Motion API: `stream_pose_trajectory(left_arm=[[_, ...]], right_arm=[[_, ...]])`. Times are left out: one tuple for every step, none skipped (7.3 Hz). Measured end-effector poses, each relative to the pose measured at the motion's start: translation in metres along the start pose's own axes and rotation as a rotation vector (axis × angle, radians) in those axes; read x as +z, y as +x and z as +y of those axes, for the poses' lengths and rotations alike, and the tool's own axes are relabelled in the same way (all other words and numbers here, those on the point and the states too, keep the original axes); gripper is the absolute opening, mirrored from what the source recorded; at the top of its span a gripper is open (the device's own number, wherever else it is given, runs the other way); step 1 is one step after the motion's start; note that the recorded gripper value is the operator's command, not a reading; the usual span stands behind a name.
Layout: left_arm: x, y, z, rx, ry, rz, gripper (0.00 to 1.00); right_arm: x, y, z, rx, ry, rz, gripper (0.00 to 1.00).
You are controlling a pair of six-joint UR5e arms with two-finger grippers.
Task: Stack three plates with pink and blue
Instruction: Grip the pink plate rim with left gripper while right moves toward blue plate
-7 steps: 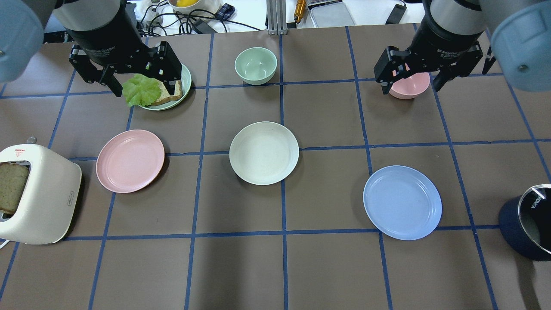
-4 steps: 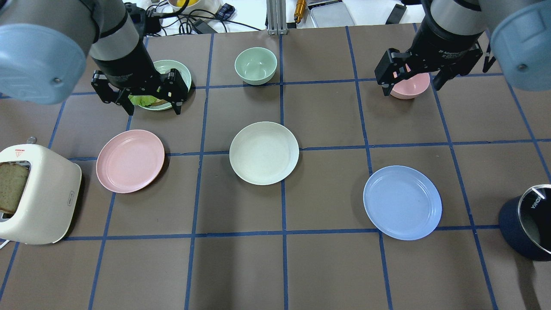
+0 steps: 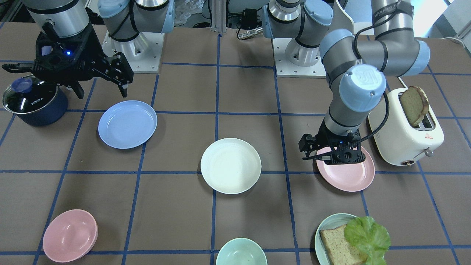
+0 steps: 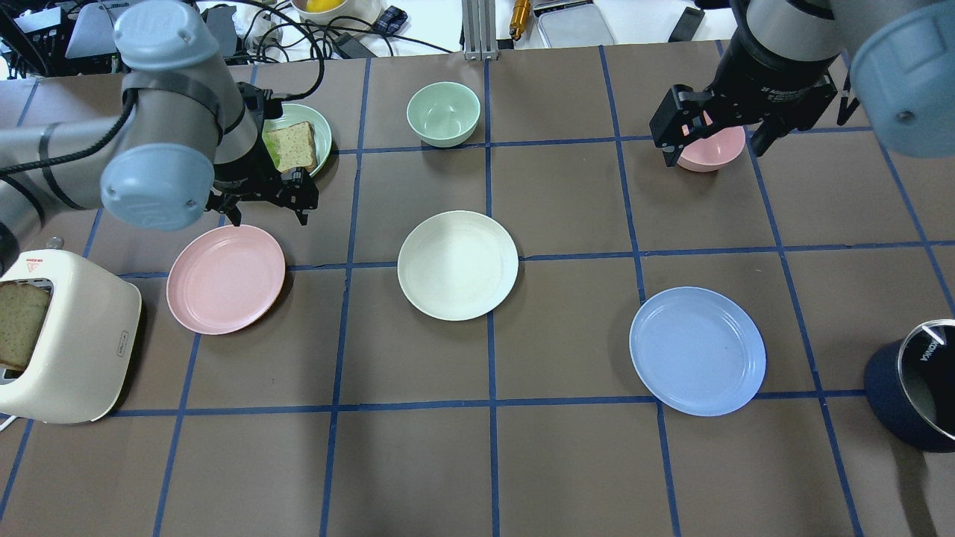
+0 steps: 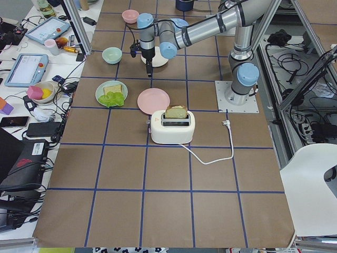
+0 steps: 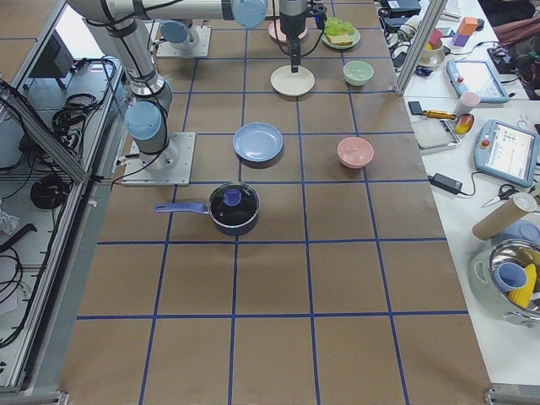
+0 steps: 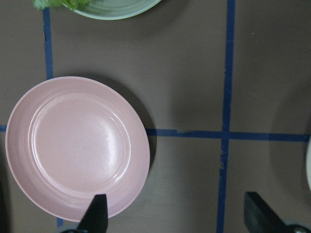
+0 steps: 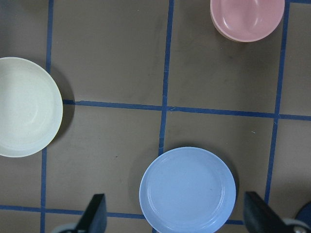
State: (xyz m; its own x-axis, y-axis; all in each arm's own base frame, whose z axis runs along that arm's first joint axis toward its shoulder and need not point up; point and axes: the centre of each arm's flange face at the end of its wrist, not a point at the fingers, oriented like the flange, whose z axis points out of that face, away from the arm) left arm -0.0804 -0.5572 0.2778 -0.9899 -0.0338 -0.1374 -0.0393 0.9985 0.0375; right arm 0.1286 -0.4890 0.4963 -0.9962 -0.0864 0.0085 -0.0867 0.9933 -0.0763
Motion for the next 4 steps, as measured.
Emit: stream_pose_trajectory(left_arm=[[0.023, 0.000, -0.004, 0.002, -0.025, -0.013, 0.86], [0.038, 0.000, -0.008, 0.004, -0.042, -0.021, 0.84], [0.053, 0.001, -0.010, 0.009, -0.064, -0.025, 0.69], [0.066, 0.003, -0.010, 0.014, -0.087, -0.027, 0.42]], right_arm=[[0.009, 0.007, -0.001, 0.003, -0.004, -0.001, 1.00], [0.027, 0.034, -0.004, 0.050, -0.012, 0.003, 1.00], [0.064, 0.076, 0.002, 0.135, -0.058, -0.006, 1.00], [0.110, 0.111, 0.018, 0.211, -0.105, -0.015, 1.00]])
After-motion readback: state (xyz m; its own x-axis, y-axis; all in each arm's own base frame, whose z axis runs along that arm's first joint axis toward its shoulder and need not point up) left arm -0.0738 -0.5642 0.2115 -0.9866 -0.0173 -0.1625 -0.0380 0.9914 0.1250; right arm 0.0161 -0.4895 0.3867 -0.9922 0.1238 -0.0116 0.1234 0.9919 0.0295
